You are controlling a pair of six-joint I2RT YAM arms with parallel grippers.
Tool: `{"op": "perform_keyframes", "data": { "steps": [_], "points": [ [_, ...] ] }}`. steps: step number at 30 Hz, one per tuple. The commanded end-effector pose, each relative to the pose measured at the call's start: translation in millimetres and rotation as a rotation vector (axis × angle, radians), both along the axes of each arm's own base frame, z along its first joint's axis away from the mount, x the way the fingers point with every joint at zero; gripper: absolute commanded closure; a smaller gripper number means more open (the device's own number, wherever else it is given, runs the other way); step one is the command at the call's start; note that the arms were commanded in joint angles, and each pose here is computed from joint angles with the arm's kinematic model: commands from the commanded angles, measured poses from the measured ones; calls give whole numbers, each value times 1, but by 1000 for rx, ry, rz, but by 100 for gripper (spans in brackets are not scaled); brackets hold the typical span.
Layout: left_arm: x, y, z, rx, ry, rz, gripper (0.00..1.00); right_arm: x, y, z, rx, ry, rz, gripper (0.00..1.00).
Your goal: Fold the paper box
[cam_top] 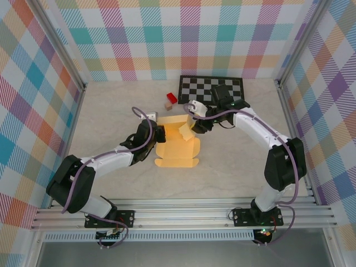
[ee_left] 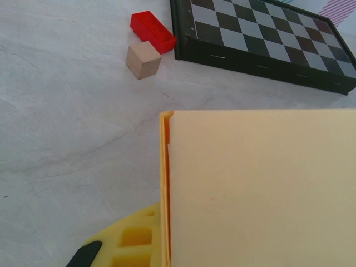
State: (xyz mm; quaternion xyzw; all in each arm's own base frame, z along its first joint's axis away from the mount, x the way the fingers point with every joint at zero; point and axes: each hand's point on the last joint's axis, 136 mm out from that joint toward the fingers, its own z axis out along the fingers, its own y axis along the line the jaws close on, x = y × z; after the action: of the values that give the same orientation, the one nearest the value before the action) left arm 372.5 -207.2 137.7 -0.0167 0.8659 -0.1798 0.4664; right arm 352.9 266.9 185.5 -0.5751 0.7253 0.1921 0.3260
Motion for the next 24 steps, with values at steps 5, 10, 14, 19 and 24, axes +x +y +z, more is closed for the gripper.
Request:
{"op": "perform_keyframes", "data": {
  "steps": [5, 10, 14, 19, 24],
  "points": [
    [7, -13, 12, -50, 9, 10, 100, -3, 25, 12, 174, 2, -40, 47],
    [8, -2, 1, -33, 45, 80, 100, 3, 25, 0, 214, 19, -122, 47],
    [9, -1, -4, -31, 68, 98, 100, 2, 28, -8, 247, 54, -150, 47],
    [10, 2, -10, -6, 84, 114, 100, -5, 29, -16, 240, 70, -128, 47],
    [10, 8, -20, 57, 97, 123, 100, -18, 22, -29, 194, 71, -72, 47]
  ]
}}
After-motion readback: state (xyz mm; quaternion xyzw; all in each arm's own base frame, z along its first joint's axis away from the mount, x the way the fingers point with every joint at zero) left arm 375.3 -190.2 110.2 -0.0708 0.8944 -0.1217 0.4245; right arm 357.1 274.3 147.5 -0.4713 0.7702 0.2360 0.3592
